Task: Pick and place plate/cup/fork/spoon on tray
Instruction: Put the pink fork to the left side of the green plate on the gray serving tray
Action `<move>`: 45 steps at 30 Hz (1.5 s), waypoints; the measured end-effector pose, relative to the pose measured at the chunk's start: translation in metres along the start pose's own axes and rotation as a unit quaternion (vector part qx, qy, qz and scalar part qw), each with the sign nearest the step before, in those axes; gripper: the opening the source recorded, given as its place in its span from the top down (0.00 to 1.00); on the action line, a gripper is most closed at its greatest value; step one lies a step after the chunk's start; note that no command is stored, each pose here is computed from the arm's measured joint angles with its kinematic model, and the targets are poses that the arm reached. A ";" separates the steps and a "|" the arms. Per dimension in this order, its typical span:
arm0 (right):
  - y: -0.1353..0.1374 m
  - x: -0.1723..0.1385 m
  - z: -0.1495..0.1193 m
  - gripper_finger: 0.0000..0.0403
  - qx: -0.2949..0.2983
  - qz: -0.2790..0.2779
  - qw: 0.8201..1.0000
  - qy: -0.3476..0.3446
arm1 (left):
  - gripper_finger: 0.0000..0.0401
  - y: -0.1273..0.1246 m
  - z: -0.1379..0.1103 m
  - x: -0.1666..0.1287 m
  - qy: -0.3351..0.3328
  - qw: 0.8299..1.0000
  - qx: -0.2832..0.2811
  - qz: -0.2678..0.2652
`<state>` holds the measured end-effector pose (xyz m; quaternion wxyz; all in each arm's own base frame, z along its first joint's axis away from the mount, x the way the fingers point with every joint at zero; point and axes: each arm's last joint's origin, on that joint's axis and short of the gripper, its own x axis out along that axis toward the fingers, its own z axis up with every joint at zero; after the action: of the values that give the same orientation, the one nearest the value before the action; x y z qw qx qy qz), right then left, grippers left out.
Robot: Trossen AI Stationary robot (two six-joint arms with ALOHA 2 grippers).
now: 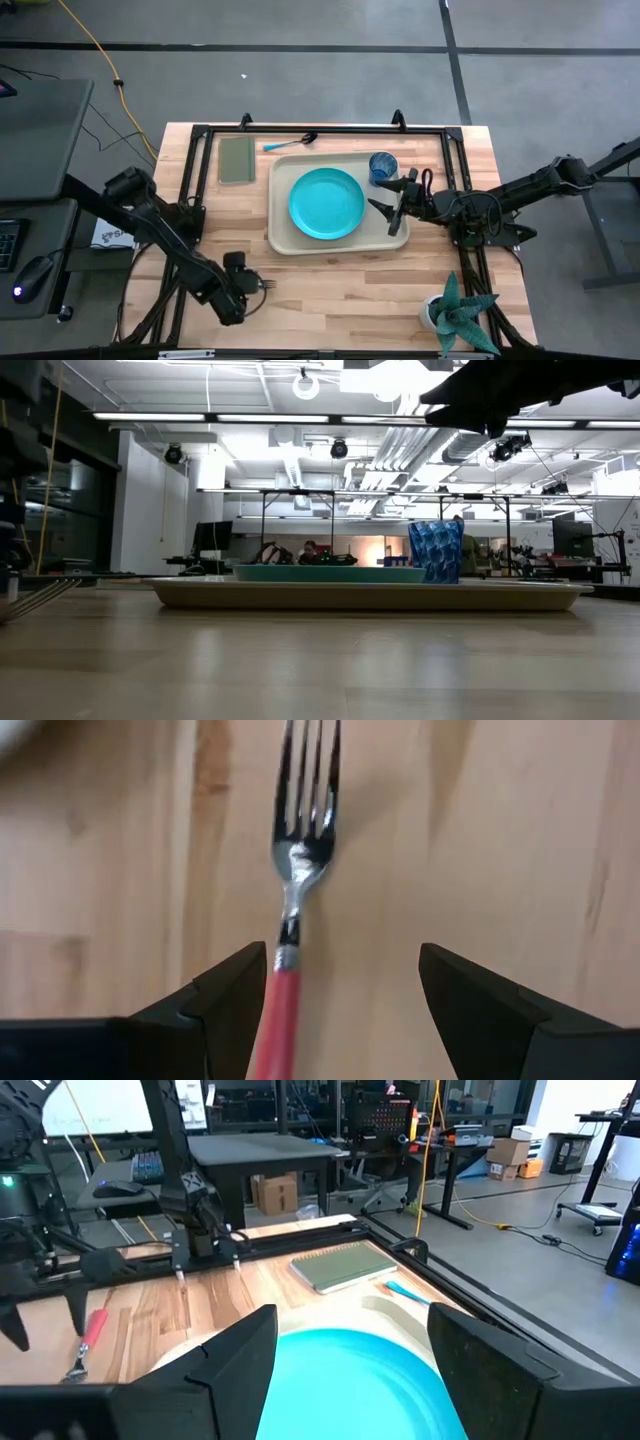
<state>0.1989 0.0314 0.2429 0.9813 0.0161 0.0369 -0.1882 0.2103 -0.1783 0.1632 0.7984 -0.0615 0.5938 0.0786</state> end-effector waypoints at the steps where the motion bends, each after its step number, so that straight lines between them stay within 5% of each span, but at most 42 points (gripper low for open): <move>1: 0.000 0.000 -0.001 0.37 -0.001 0.000 1.000 0.002 | 0.39 0.000 0.001 0.003 0.004 1.000 -0.003 0.003; 31: 0.000 0.000 -0.005 0.37 -0.004 -0.002 1.000 0.022 | 0.40 0.010 0.008 0.039 0.081 0.996 0.005 0.039; 35: 0.000 0.000 -0.005 0.37 -0.005 -0.002 1.000 0.023 | 0.51 0.011 0.007 0.038 0.089 0.995 -0.009 0.038; 42: 0.000 0.000 -0.005 0.37 -0.001 -0.002 1.000 0.023 | 0.92 0.015 0.008 0.038 0.109 0.993 0.004 0.040; 45: 0.000 0.000 -0.005 0.37 -0.001 -0.002 1.000 0.023 | 0.97 0.018 0.010 0.039 0.113 0.993 0.010 0.039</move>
<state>0.1983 0.0313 0.2378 0.9798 0.0197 0.0596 -0.1899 0.2273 -0.1569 0.1287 0.7234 -0.0388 0.6825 0.0968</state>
